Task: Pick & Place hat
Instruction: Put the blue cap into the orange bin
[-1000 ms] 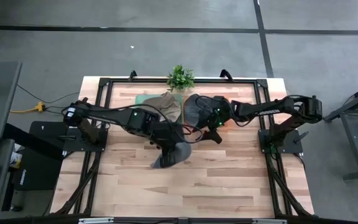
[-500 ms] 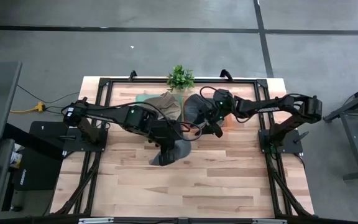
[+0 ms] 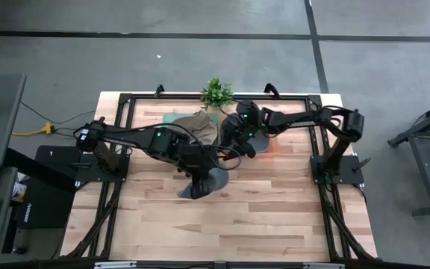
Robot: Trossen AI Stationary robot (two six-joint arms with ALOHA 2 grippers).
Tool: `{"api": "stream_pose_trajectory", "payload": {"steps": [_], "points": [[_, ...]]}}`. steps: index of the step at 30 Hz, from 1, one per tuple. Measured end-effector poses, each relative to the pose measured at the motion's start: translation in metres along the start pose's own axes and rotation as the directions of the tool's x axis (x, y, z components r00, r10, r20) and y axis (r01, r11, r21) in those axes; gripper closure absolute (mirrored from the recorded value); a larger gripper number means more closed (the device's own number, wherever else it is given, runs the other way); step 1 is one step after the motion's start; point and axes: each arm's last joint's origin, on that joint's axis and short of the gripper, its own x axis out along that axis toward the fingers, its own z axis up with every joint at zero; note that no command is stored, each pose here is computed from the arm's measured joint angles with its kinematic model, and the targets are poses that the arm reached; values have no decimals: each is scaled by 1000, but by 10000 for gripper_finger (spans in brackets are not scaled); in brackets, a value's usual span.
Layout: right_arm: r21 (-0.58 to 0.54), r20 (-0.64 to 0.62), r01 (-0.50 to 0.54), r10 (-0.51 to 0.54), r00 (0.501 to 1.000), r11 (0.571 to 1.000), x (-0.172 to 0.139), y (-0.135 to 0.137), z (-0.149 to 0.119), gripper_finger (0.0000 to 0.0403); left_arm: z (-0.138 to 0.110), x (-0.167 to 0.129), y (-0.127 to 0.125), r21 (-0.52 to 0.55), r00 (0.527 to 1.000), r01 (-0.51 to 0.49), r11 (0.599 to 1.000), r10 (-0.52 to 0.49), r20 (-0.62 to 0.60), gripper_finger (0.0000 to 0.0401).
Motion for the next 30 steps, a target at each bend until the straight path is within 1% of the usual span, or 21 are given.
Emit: {"api": "stream_pose_trajectory", "payload": {"steps": [4,10,16,21,24,30], "points": [[45,-29,-52,54,998,998,5,-20,-5,130,-2,0,-1,3,1000,-4,1000,4,-12,401],[78,-57,-163,168,984,984,20,-33,-7,130,-1,0,0,5,1000,-4,1000,4,-12,401],[47,-78,-216,220,972,975,40,-31,-4,130,-2,0,0,7,1000,-8,1000,9,-21,401],[-14,-74,-200,199,977,980,46,-27,2,130,-3,0,1,10,1000,-10,1000,10,-27,401],[-18,-80,-202,200,976,979,50,-25,2,130,-3,0,1,13,1000,-10,1000,10,-29,401],[-31,-111,-245,241,964,969,69,-14,-5,130,-3,0,1,22,1000,-9,1000,10,-29,401]]}}
